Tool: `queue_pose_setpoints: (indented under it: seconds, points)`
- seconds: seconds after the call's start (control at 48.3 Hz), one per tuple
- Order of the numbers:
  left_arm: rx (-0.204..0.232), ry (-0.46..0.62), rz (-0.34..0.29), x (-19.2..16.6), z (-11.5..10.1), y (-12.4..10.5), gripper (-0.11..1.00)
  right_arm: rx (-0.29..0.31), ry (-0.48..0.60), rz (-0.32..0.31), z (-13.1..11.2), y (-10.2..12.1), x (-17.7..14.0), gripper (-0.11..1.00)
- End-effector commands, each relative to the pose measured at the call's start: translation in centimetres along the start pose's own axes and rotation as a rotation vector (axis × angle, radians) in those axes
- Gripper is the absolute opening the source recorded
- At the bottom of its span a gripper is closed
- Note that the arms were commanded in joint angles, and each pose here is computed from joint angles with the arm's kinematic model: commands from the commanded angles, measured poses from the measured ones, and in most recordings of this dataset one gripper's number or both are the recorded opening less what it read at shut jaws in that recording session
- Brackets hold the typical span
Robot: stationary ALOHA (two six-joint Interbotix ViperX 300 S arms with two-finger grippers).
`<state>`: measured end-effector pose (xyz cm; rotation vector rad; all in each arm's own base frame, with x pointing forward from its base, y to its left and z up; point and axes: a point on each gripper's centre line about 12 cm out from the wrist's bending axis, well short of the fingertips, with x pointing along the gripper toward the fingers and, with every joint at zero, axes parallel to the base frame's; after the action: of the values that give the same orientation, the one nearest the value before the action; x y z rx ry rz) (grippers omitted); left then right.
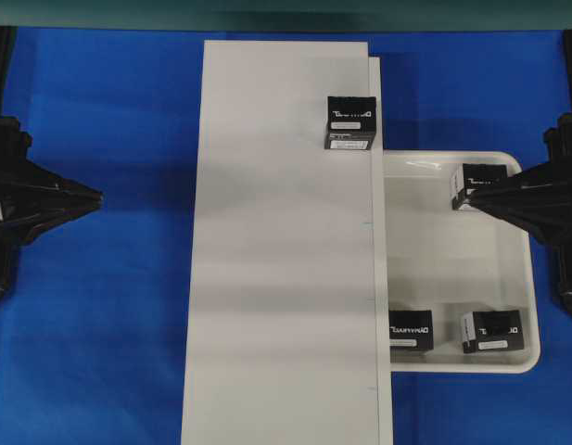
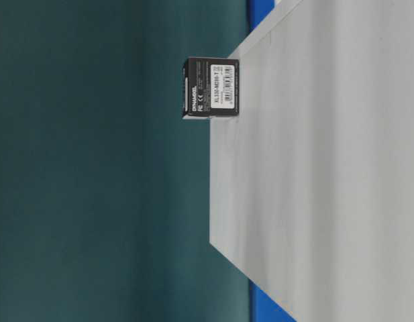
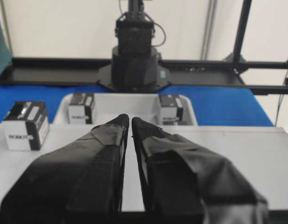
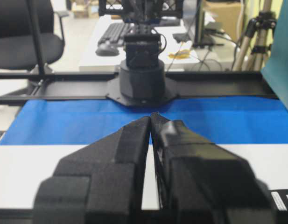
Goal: Place the box from the white plastic tray onto the white base.
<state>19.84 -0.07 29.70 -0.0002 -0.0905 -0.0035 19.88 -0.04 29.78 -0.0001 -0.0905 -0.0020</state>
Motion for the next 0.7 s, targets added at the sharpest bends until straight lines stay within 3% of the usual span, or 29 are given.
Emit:
queue_pose_setpoints:
  seconds: [0.0, 0.207, 0.373, 0.684]
  points:
    - [0.004, -0.015, -0.008, 0.5, 1.5, -0.1, 0.14, 0.153, -0.018, -0.034, 0.7, -0.4, 0.2, 0.14]
    - [0.005, 0.025, -0.008, 0.8, 2.5, -0.2, -0.07, 0.196, 0.197, -0.050, 0.8, -0.6, 0.2, 0.00]
    - [0.007, 0.040, -0.007, 1.0, 2.8, -0.1, -0.07, 0.217, 0.422, -0.097, 1.2, -1.4, -0.3, 0.00]
    - [0.009, 0.052, -0.005, 1.2, 3.3, -0.1, -0.07, 0.236, 0.729, -0.178, 2.2, -2.9, -1.2, 0.00]
